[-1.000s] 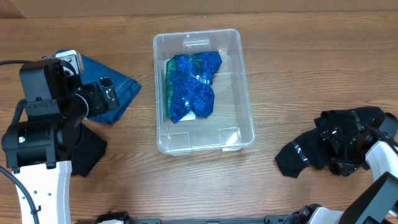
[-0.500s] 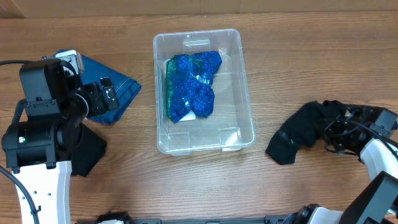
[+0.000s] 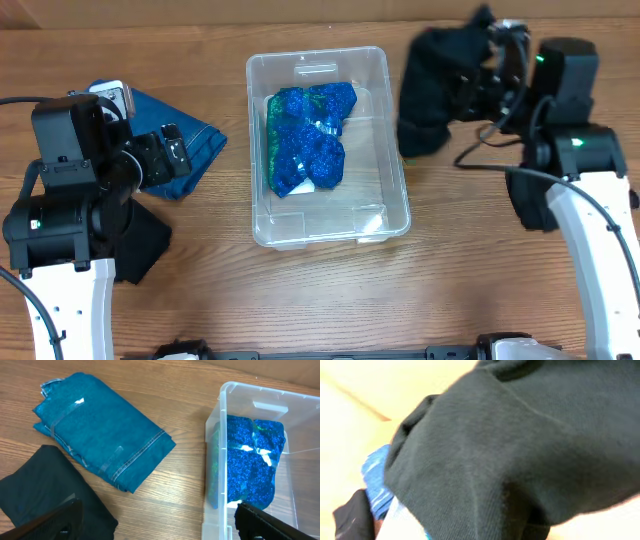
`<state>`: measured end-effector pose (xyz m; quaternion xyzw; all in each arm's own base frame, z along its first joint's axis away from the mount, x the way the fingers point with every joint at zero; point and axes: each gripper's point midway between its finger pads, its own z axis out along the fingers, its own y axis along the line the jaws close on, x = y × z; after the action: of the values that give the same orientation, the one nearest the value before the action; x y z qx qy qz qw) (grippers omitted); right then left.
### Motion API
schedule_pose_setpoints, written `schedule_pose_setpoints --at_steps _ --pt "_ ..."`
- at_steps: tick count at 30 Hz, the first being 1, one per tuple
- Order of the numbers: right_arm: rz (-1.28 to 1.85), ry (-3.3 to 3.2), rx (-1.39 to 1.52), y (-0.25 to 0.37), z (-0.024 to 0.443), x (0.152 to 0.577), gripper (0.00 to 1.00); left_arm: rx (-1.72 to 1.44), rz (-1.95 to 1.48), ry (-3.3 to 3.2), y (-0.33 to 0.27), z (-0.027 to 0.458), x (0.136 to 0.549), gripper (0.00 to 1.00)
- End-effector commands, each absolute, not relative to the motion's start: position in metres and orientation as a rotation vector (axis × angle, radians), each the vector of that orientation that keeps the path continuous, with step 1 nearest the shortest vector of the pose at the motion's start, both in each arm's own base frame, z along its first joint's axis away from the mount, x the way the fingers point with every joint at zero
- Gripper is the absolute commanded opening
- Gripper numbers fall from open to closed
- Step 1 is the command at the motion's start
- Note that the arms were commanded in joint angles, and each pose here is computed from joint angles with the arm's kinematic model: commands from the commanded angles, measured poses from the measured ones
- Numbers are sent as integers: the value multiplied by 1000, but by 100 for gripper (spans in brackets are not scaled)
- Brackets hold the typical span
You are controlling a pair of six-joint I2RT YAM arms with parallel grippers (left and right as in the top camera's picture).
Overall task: Pack container
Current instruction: 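Lower the black cloth into the bin's right side and release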
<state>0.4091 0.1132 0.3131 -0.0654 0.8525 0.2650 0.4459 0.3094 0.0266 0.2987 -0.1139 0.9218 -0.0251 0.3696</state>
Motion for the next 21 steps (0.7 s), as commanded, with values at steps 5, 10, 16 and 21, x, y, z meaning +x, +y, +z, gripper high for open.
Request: schedule_pose_setpoints --at_steps 5,10,16,21 --pt "592 2156 -400 193 281 412 4 -294 -84 2344 24 307 312 100" --pt "518 2286 -384 203 207 445 4 -294 -84 2344 24 307 312 100" --pt "515 2327 -385 208 173 460 4 -293 -84 2344 24 307 312 100" --pt "515 2325 -384 210 169 463 62 -294 -84 2345 24 307 312 100"
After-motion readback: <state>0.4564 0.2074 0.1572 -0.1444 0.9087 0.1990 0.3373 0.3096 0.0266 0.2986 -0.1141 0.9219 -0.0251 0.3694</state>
